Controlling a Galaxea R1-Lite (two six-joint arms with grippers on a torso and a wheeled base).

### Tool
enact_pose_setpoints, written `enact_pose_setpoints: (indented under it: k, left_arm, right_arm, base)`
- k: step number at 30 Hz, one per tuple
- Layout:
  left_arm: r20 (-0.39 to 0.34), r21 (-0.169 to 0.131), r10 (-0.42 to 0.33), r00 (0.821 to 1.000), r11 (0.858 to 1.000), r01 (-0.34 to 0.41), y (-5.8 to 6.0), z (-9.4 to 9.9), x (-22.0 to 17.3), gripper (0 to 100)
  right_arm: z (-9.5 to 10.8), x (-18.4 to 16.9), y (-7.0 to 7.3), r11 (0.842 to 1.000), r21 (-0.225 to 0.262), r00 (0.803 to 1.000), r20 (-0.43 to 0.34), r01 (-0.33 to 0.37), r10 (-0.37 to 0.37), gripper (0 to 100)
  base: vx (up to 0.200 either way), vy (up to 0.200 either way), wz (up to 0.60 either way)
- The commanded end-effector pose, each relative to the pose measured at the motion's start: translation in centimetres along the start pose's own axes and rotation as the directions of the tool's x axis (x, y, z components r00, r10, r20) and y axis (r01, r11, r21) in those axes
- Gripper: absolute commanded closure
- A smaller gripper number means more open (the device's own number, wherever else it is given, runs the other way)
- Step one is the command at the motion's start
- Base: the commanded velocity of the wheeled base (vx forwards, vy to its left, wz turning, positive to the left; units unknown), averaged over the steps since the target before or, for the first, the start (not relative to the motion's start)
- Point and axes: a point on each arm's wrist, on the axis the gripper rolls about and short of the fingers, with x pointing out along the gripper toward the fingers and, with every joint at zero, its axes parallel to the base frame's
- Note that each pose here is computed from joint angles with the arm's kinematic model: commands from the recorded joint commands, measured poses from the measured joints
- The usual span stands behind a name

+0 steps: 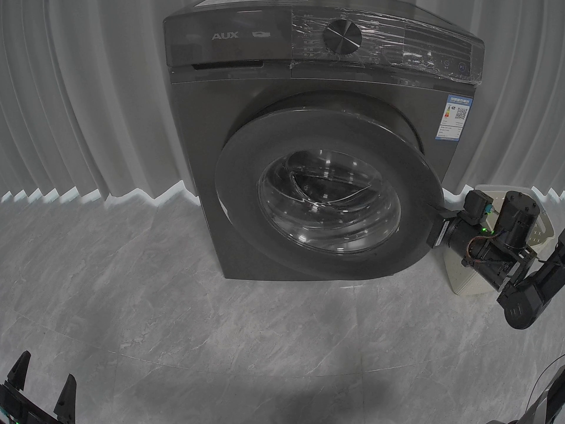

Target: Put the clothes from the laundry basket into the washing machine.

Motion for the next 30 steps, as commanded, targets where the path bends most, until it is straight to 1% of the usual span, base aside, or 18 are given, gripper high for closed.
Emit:
enact_pose_setpoints:
  k: [1, 4, 7, 8, 9, 12, 15, 16, 19, 20, 23, 25, 28, 30]
  left_arm:
    - [-0.002, 0.001, 0.0, 1.0, 1.0, 0.0, 0.0, -0.5, 0.0, 0]
    - [-0.002, 0.001, 0.0, 1.0, 1.0, 0.0, 0.0, -0.5, 0.0, 0]
    - [-0.002, 0.001, 0.0, 1.0, 1.0, 0.0, 0.0, -0.5, 0.0, 0]
    - [-0.002, 0.001, 0.0, 1.0, 1.0, 0.0, 0.0, -0.5, 0.0, 0]
    - [-0.002, 0.003, 0.002, 1.0, 1.0, -0.002, 0.0, -0.5, 0.0, 0]
    - [-0.002, 0.003, 0.002, 1.0, 1.0, -0.002, 0.0, -0.5, 0.0, 0]
    - [-0.002, 0.003, 0.0, 1.0, 1.0, 0.0, 0.0, -0.5, 0.0, 0]
    - [0.0, -0.001, 0.0, 1.0, 1.0, 0.0, 0.0, -0.5, 0.0, 0]
    - [0.0, 0.001, 0.0, 1.0, 1.0, 0.0, 0.0, -0.5, 0.0, 0]
    - [0.0, 0.001, 0.0, 1.0, 1.0, 0.0, 0.0, -0.5, 0.0, 0]
    - [0.0, -0.001, 0.0, 1.0, 1.0, 0.0, 0.0, -0.5, 0.0, 0]
    - [0.0, -0.001, 0.0, 1.0, 1.0, 0.0, 0.0, -0.5, 0.0, 0]
    - [0.0, 0.001, 0.0, 1.0, 1.0, 0.0, 0.0, -0.5, 0.0, 0]
    - [0.0, 0.003, 0.0, 1.0, 1.0, 0.0, 0.0, -0.5, 0.0, 0]
  right_arm:
    - [0.7, -1.1, -0.4, 1.0, -0.01, 1.0, 0.016, 0.017, -0.016, 100]
    - [0.5, -2.4, 0.1, 1.0, -0.011, 1.0, -0.005, 0.001, -0.001, 100]
    - [-0.4, -3.4, 1.0, 0.999, -0.012, 0.998, -0.048, -0.03, 0.03, 100]
    - [-0.4, -3.4, 1.0, 0.999, -0.012, 0.998, -0.048, -0.03, 0.03, 100]
    - [-0.9, -3.7, 1.5, 0.999, -0.009, 0.996, -0.074, -0.049, 0.048, 100]
    - [-1.2, -3.9, 1.7, 0.998, -0.008, 0.995, -0.08, -0.06, 0.059, 100]
    - [-1.4, -4.0, 2.3, 0.996, -0.004, 0.994, -0.072, -0.089, 0.088, 100]
    - [-1.4, -4.1, 2.8, 0.994, -0.003, 0.992, -0.064, -0.11, 0.109, 100]
    - [-0.9, -4.0, 4.0, 0.987, 0.003, 0.987, -0.017, -0.158, 0.158, 100]
    - [-0.7, -3.9, 4.2, 0.987, 0.004, 0.987, -0.004, -0.163, 0.163, 100]
    - [-0.3, -2.9, 4.0, 0.989, 0.003, 0.989, 0.023, -0.145, 0.145, 100]
    - [-0.3, -2.4, 3.9, 0.989, 0.003, 0.989, 0.03, -0.145, 0.145, 100]
    - [-0.2, -1.1, 3.9, 0.988, -0.002, 0.986, 0.059, -0.155, 0.155, 100]
    - [-0.2, -0.4, 4.0, 0.988, -0.003, 0.986, 0.067, -0.155, 0.154, 100]
  base:
    - [0.0, -0.2, 0.0]
    - [0.0, 0.0, 0.0]
    - [0.0, 0.0, 0.0]
    - [0.0, 0.0, 0.0]
    - [0.0, 0.0, 0.0]
    - [0.0, 0.0, 0.0]
    - [0.0, 0.0, 0.0]
    - [0.0, 0.0, 0.0]
    - [0.2, 0.0, 0.0]
    - [0.2, 0.0, 0.0]
    - [0.2, 0.0, 0.0]
    - [0.2, 0.0, 0.0]
    - [0.2, 0.0, 0.0]
    - [0.0, 0.0, 0.0]
